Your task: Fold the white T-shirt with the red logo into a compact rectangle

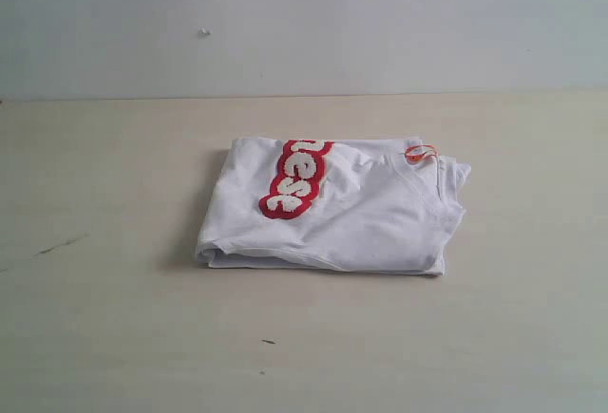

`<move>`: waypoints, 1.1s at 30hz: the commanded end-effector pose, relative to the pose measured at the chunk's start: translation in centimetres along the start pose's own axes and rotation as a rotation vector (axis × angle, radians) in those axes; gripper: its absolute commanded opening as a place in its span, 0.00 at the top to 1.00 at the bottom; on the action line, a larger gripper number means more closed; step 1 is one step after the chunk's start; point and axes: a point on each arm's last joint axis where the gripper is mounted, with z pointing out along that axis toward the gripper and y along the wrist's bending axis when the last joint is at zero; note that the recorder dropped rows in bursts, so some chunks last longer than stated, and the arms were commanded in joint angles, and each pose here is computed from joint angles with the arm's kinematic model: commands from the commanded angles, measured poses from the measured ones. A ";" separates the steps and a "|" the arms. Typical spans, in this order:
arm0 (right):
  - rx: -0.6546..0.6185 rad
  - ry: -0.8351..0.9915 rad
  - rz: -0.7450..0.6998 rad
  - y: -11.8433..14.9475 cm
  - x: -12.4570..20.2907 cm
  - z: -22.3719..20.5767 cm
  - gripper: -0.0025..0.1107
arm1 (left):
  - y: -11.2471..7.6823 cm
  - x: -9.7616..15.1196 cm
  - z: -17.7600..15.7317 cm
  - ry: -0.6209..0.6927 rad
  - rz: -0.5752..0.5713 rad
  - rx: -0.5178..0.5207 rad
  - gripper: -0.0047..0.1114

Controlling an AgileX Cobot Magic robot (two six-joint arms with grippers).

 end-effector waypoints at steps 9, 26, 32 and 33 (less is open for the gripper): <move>0.022 0.025 -0.095 -0.2 0.4 0.0 0.98 | 0.0 -0.1 0.0 -0.008 -0.005 -0.001 0.96; 0.205 0.009 -0.117 -2.3 5.7 0.9 0.98 | 0.0 -0.1 0.0 -0.008 -0.005 -0.001 0.96; 0.264 0.187 -0.102 -2.8 12.3 0.7 0.98 | 0.0 -0.1 0.0 -0.008 -0.005 -0.001 0.96; 0.265 0.199 -0.091 -2.8 13.0 0.6 0.98 | 0.0 -0.1 0.0 -0.008 -0.005 -0.001 0.96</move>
